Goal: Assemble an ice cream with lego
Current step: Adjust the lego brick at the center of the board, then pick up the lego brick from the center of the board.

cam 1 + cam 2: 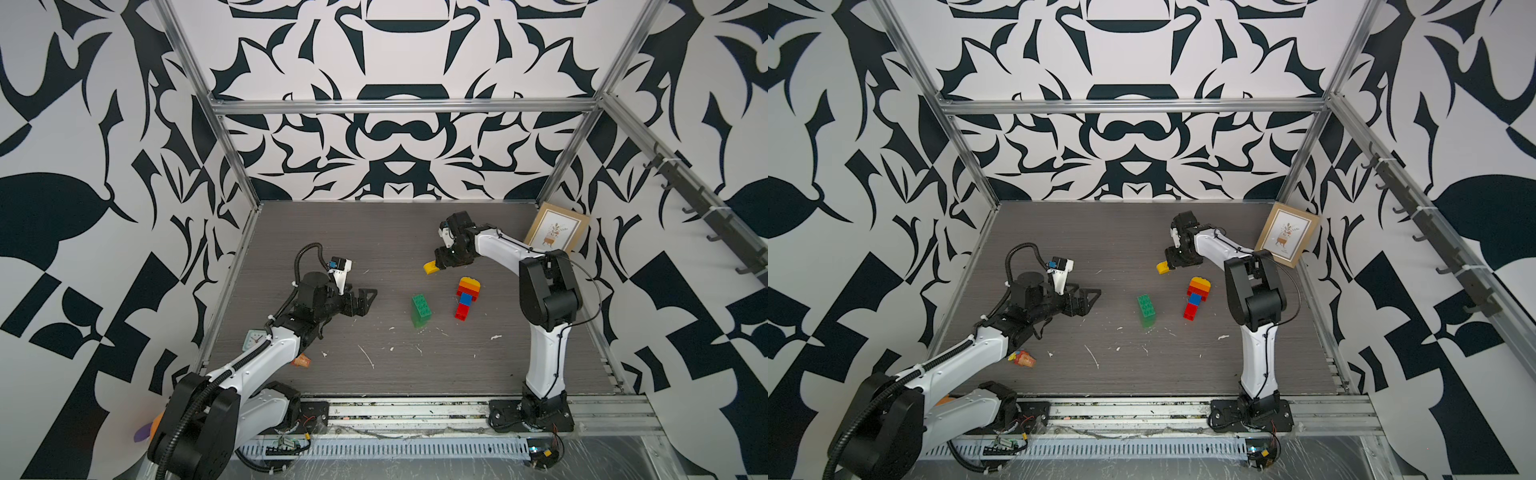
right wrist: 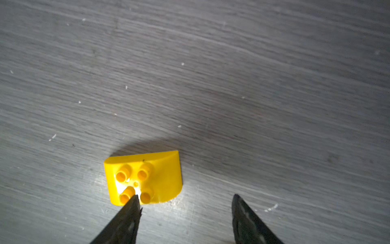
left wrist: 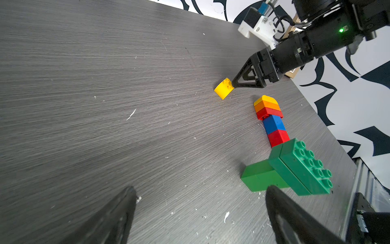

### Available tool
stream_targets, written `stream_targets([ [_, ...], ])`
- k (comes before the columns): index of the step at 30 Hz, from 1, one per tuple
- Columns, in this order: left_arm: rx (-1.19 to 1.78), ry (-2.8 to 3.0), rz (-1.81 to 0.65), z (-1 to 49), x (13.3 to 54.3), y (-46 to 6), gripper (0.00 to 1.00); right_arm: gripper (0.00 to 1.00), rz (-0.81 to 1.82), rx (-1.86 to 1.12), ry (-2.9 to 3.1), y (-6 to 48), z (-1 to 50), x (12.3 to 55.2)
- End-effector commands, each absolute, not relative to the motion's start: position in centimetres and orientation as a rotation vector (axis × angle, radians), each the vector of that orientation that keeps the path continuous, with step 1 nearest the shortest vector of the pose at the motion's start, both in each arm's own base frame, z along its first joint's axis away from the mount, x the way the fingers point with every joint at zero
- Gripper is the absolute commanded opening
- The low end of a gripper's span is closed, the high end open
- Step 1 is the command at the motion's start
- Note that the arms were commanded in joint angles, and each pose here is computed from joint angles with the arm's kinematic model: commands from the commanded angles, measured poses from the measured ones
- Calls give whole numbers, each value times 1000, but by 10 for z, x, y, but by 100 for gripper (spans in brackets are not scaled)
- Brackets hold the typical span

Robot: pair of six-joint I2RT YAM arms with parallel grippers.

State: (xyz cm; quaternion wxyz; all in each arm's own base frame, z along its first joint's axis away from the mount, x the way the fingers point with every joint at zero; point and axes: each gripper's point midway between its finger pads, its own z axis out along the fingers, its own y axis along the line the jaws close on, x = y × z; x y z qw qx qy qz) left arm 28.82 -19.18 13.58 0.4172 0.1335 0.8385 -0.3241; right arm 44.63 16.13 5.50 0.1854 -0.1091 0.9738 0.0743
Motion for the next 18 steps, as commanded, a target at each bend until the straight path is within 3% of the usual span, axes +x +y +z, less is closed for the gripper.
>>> stream_targets([
  [1, 344, 2107, -806, 132, 286, -191, 99, 70, 308, -189, 2702, 173, 90, 439],
  [8, 342, 2109, -811, 131, 286, -192, 99, 70, 473, 15, 2720, 179, 87, 411],
  [18, 344, 2127, -825, 126, 288, -195, 99, 71, 561, -14, 2754, 200, 63, 408],
])
